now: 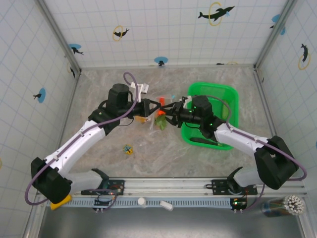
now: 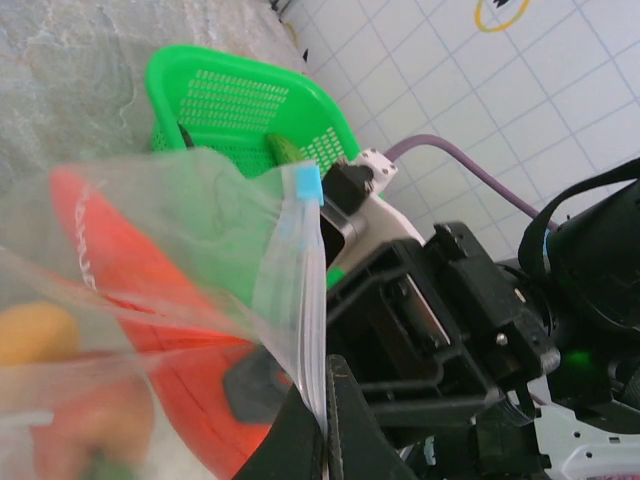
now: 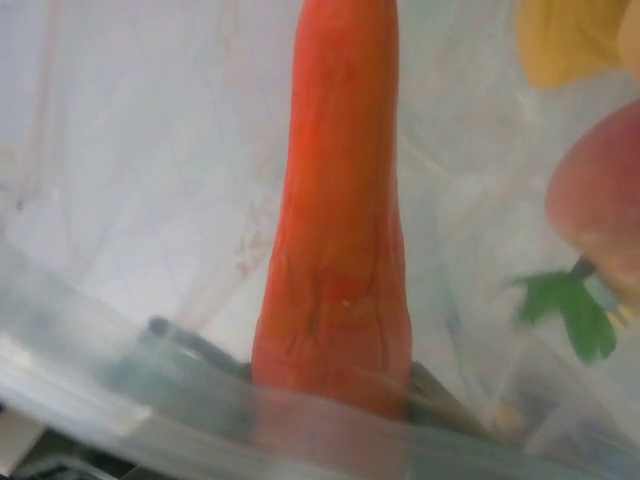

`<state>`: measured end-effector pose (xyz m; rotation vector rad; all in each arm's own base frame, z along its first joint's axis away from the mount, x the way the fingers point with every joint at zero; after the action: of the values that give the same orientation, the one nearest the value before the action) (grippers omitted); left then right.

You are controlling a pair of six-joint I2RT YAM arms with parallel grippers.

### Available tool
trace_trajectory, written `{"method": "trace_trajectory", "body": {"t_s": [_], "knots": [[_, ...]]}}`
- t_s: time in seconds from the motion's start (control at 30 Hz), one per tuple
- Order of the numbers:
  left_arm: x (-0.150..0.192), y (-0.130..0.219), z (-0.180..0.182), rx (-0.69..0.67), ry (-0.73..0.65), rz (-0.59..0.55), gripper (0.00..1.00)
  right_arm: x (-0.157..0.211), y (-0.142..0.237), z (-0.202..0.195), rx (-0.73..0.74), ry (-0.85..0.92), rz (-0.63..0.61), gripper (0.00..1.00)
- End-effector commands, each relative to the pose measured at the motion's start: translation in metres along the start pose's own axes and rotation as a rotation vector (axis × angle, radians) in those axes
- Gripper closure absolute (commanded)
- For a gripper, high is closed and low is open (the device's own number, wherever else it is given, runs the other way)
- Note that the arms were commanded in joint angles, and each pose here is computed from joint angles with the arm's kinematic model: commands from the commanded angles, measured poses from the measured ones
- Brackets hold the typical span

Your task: Place the food in the zip-top bag and seal the zipper

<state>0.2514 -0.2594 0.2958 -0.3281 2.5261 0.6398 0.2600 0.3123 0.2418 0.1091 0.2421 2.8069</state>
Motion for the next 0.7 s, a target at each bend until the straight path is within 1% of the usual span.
{"method": "trace_trajectory", "body": {"t_s": [0.0, 0.1, 0.13, 0.23, 0.3, 0.33, 0.47, 0.67], "knots": [[-0.003, 0.005, -0.018, 0.07, -0.048, -0.007, 1.0, -0.017, -0.014, 0.01, 0.023, 0.017, -0.117, 0.58], [-0.007, 0.006, -0.025, 0.104, -0.042, -0.018, 1.0, -0.023, -0.018, -0.004, 0.101, 0.035, -0.175, 0.55], [-0.007, 0.007, -0.028, 0.121, -0.041, -0.017, 1.0, -0.026, -0.018, -0.009, 0.131, 0.048, -0.193, 0.52], [-0.01, 0.008, -0.033, 0.136, -0.036, -0.022, 1.0, -0.033, -0.018, -0.02, 0.201, 0.064, -0.219, 0.31], [-0.013, 0.009, -0.033, 0.127, -0.034, -0.038, 1.0, -0.033, -0.019, -0.014, 0.19, 0.083, -0.212, 0.23], [-0.015, 0.009, -0.031, 0.111, -0.03, -0.047, 1.0, -0.032, -0.02, -0.009, 0.187, 0.126, -0.201, 0.2], [-0.021, 0.008, -0.016, 0.023, 0.007, -0.088, 1.0, -0.027, -0.017, 0.004, 0.191, 0.196, -0.163, 0.15], [-0.034, 0.015, 0.014, -0.066, 0.099, -0.169, 1.0, -0.022, 0.01, 0.019, 0.205, 0.314, -0.134, 0.07]]}}
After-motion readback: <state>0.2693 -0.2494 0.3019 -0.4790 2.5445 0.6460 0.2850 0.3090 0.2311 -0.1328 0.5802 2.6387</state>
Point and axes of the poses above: each hand's point on the last joint's axis, 136 mm out from that joint toward the fingers, its own y axis back along the fingers, its own z axis along the line the jaws close on, x = y × z, the point moved 3 cm from there along y, back along the fingers, and after that the axes turned 10 degrees about y, right-handed, at the moved point
